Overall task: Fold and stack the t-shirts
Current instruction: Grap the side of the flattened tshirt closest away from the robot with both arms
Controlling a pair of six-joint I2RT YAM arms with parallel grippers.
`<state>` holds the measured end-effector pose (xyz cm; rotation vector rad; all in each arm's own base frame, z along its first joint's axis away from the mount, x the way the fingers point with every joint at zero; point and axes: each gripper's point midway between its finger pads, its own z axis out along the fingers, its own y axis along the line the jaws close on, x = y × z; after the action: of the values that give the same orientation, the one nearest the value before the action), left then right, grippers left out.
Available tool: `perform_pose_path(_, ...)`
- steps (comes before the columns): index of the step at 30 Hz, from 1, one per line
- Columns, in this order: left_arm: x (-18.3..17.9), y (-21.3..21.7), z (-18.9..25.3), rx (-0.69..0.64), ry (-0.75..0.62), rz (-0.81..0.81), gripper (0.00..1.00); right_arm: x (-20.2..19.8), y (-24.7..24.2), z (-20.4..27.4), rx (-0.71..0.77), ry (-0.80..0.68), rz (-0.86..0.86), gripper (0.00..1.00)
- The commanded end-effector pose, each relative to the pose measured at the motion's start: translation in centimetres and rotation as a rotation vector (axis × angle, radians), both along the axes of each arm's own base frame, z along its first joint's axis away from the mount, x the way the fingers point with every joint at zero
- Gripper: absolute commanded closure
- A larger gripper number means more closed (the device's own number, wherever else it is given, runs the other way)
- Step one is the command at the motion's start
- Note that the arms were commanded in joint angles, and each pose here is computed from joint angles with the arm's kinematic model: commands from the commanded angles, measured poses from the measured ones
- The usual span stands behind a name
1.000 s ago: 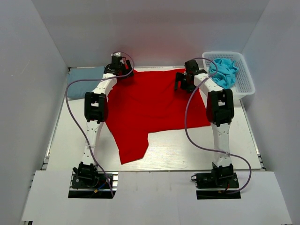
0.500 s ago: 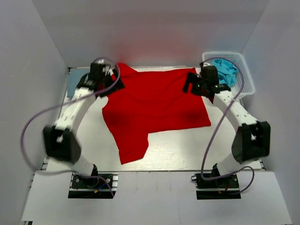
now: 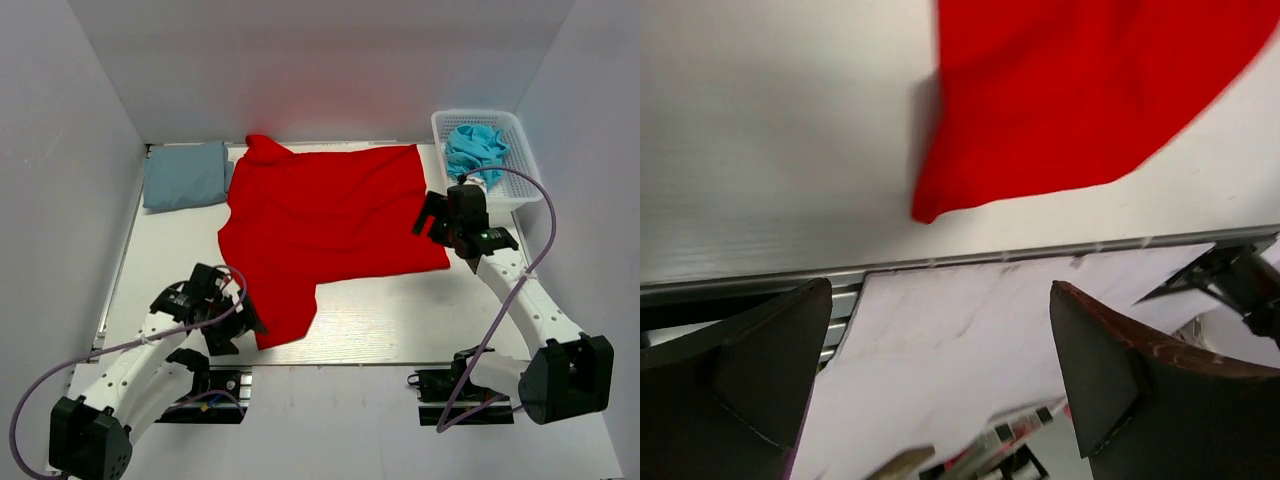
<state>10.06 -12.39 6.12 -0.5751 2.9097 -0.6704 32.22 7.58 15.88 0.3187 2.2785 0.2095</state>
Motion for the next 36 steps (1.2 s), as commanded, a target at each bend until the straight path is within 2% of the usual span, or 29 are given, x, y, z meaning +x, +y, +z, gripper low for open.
perform_pose_path(1, -1.0, -1.6, -0.9, -0.096, 0.05, 0.009, 0.0, -0.8, -1.6, -0.4, -0.03, 0.018, -0.078, 0.09)
perform_pose_path(5, 0.4, -0.7, -1.3, 0.025, 0.024, 0.001, 0.02, -1.1, -2.2, -0.3, -0.043, 0.012, -0.108, 0.09)
perform_pose_path(6, 0.2, -0.4, -1.9, 0.053, 0.06, 0.005, 0.02, -1.2, -2.3, -0.4, -0.044, 0.016, -0.112, 0.09)
perform_pose_path(9, 1.5, -1.3, -2.4, 0.068, 0.029, -0.019, 0.06, -1.2, -2.4, -0.1, -0.027, 0.004, -0.125, 0.09)
perform_pose_path(11, 2.5, -0.7, -2.5, 0.124, 0.003, -0.008, 0.1, -1.4, -2.2, -0.2, -0.03, 0.011, -0.119, 0.09)
perform_pose_path(13, 2.6, -0.4, -3.0, 0.18, 0.004, -0.015, 0.12, -1.4, -2.4, -0.3, -0.033, 0.012, -0.129, 0.09)
perform_pose_path(16, 2.8, -1.1, -3.4, 0.183, 0.0, -0.027, 0.18, -1.4, -2.4, -0.5, -0.029, 0.016, -0.132, 0.09)
perform_pose_path(18, 2.8, -1.7, -3.9, 0.181, 0.001, -0.047, 0.24, -1.4, -2.4, -0.9, -0.028, 0.027, -0.141, 0.09)
perform_pose_path(20, 2.6, -2.2, -4.2, 0.175, 0.011, -0.068, 0.37, -1.7, -2.9, -1.4, -0.04, 0.038, -0.157, 0.09)
perform_pose_path(23, 2.4, -3.0, -4.3, 0.171, 0.018, -0.105, 0.45, -1.9, -3.2, -2.0, -0.036, 0.051, -0.193, 0.09)
perform_pose_path(26, 1.5, -2.5, -5.0, 0.22, 0.049, -0.128, 0.56, -2.6, -4.0, -3.0, -0.041, 0.069, -0.24, 0.09)
perform_pose_path(29, 1.2, -2.5, -5.1, 0.218, 0.051, -0.127, 0.79, -3.3, -5.0, -4.3, -0.068, 0.097, -0.28, 0.09)
perform_pose_path(30, 0.9, -2.3, -5.0, 0.221, 0.056, -0.127, 0.98, -3.6, -5.3, -4.8, -0.071, 0.11, -0.295, 0.09)
perform_pose_path(34, 1.0, -2.6, -3.6, 0.191, 0.029, -0.128, 1.0, -3.6, -6.3, -6.6, -0.109, 0.15, -0.312, 0.09)
perform_pose_path(36, 1.2, -2.9, -2.9, 0.17, 0.012, -0.129, 1.0, -3.4, -5.8, -7.9, -0.098, 0.191, -0.295, 0.15)
